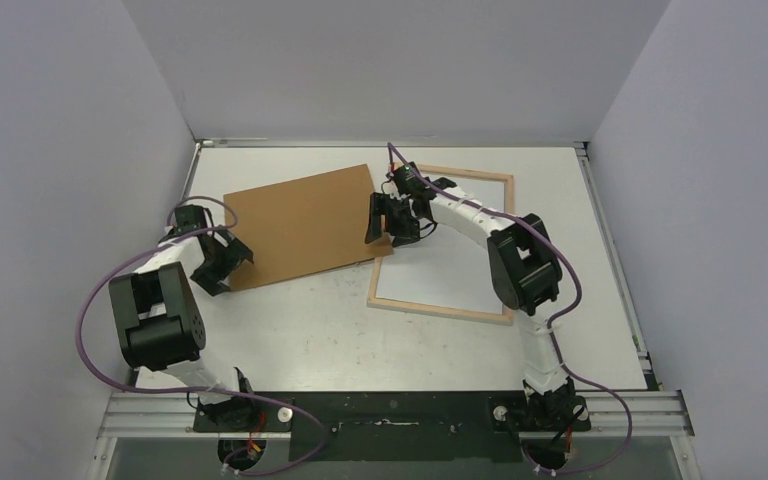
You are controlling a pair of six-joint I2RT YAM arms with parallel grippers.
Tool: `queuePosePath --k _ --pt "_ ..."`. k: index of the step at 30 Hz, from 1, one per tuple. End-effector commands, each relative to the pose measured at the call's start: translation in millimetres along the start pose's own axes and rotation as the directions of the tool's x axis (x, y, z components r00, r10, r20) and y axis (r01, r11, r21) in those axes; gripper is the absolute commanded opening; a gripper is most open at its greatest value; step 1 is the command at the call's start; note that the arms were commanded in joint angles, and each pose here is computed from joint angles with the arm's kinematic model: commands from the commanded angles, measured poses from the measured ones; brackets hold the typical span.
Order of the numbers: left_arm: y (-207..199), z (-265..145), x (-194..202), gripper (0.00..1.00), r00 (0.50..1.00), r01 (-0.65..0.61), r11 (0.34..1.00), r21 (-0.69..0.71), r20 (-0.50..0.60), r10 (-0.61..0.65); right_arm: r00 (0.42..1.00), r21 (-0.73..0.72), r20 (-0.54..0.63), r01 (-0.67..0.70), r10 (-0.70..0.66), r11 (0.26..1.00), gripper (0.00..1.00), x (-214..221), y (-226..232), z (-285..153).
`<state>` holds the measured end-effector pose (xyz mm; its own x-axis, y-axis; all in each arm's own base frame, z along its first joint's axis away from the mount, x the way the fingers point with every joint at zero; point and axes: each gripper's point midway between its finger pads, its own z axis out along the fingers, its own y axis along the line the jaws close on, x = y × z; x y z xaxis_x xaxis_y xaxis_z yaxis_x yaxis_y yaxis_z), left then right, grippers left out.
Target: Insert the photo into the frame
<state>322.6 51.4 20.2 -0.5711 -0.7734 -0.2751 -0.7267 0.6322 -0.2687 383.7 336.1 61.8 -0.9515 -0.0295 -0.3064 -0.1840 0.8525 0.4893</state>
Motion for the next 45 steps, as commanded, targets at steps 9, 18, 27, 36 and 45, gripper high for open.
queuePosePath --k 9,18,27,36,45 --pt "-12.8 16.4 72.4 0.82 0.958 0.027 0.997 0.067 -0.287 -0.007 0.997 -0.001 0.066 -0.051 0.050 0.999 0.71 5.0 -10.8 -27.9" --pt "-9.9 19.4 70.1 0.82 0.958 0.014 0.999 0.049 -0.285 0.000 0.992 -0.086 0.080 -0.096 0.102 0.992 0.60 0.0 -7.1 -25.2" --pt "-9.8 19.6 70.5 0.81 0.956 -0.002 0.999 0.053 -0.293 0.018 0.983 -0.228 0.084 -0.139 0.161 0.964 0.36 -4.3 9.6 -37.0" --pt "-8.3 20.3 71.9 0.81 0.955 -0.008 0.999 0.053 -0.295 0.023 0.975 -0.276 0.124 -0.142 0.182 0.951 0.09 -14.7 20.7 -50.4" --pt "-22.0 9.2 51.9 0.81 0.972 -0.028 0.994 0.109 -0.230 0.052 0.919 -0.443 0.212 -0.211 0.331 0.871 0.00 -48.2 38.9 -81.5"
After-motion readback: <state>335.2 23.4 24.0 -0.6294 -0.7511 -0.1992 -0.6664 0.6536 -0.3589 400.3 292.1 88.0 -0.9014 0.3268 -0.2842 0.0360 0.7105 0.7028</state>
